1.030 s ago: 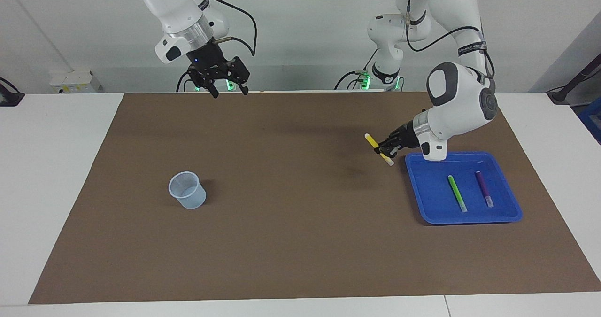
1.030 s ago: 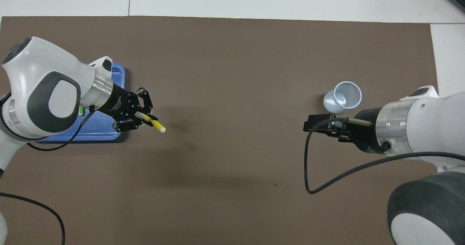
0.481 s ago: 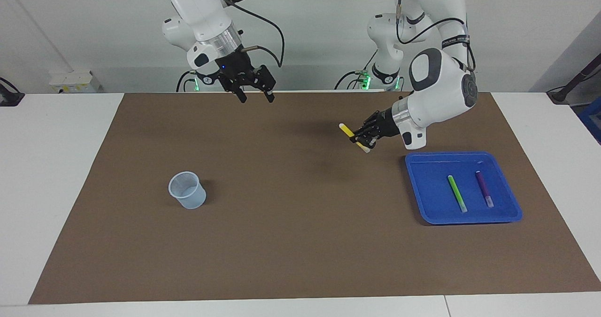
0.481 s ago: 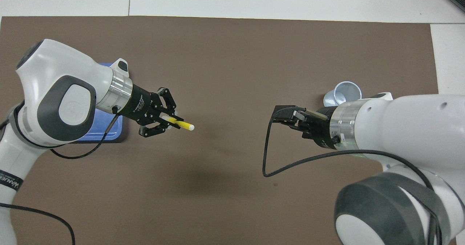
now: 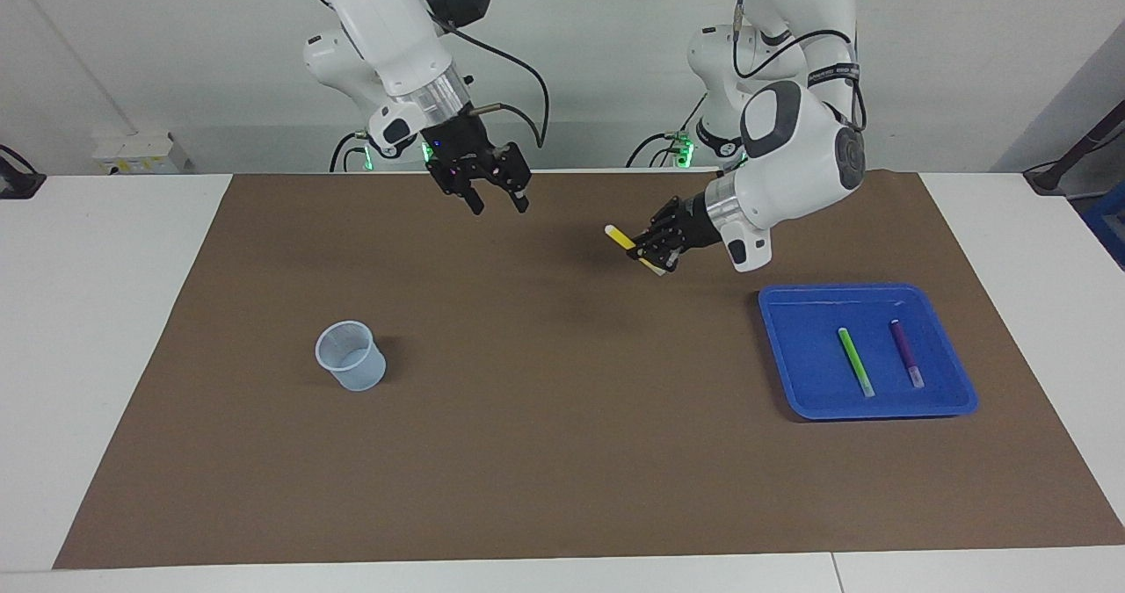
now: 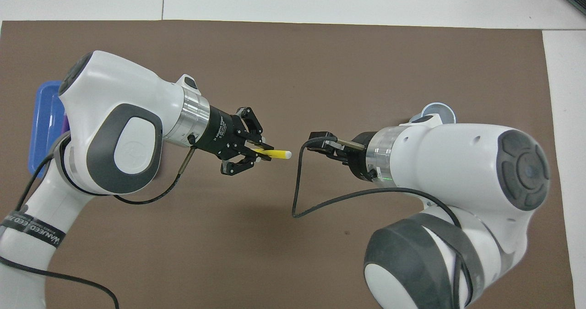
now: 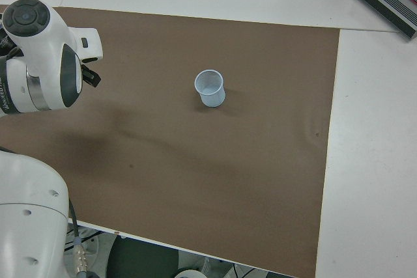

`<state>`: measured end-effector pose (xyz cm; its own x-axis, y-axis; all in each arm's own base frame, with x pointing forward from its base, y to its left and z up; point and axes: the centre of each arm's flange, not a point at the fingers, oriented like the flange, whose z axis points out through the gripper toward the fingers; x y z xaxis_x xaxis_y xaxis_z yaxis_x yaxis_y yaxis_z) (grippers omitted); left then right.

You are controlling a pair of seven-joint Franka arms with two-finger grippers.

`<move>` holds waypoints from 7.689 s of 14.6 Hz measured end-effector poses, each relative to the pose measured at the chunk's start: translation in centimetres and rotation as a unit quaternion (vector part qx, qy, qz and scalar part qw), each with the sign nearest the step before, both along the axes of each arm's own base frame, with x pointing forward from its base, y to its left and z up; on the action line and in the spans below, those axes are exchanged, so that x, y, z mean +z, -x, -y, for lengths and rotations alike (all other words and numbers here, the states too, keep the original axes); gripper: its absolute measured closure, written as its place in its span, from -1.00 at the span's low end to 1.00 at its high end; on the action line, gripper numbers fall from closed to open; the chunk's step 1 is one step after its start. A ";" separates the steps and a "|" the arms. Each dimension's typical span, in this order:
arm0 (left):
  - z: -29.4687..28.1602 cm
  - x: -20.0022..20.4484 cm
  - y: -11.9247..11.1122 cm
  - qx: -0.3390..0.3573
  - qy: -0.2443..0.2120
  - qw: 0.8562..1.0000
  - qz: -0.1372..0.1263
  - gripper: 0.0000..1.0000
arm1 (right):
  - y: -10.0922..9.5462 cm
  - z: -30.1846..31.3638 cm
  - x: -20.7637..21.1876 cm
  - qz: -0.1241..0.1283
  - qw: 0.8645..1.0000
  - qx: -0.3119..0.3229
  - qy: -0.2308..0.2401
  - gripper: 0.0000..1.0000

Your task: Transfer and insert pens with both arms

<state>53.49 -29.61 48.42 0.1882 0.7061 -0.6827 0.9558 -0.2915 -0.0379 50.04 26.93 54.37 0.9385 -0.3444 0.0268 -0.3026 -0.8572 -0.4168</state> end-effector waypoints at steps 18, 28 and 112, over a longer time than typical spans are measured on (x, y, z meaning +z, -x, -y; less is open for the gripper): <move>3.8 0.6 1.3 0.039 0.021 0.999 -0.021 0.67 | 0.6 -1.6 -0.3 0.002 1.000 0.013 -0.001 -0.30; 4.0 0.4 1.3 0.049 0.021 0.998 -0.031 0.67 | 0.6 -2.0 0.2 0.011 1.000 0.011 -0.011 0.58; -34.2 -17.1 -10.9 -0.565 -0.227 0.714 0.346 -0.33 | -9.0 25.6 -3.9 0.087 0.961 0.181 0.189 -0.67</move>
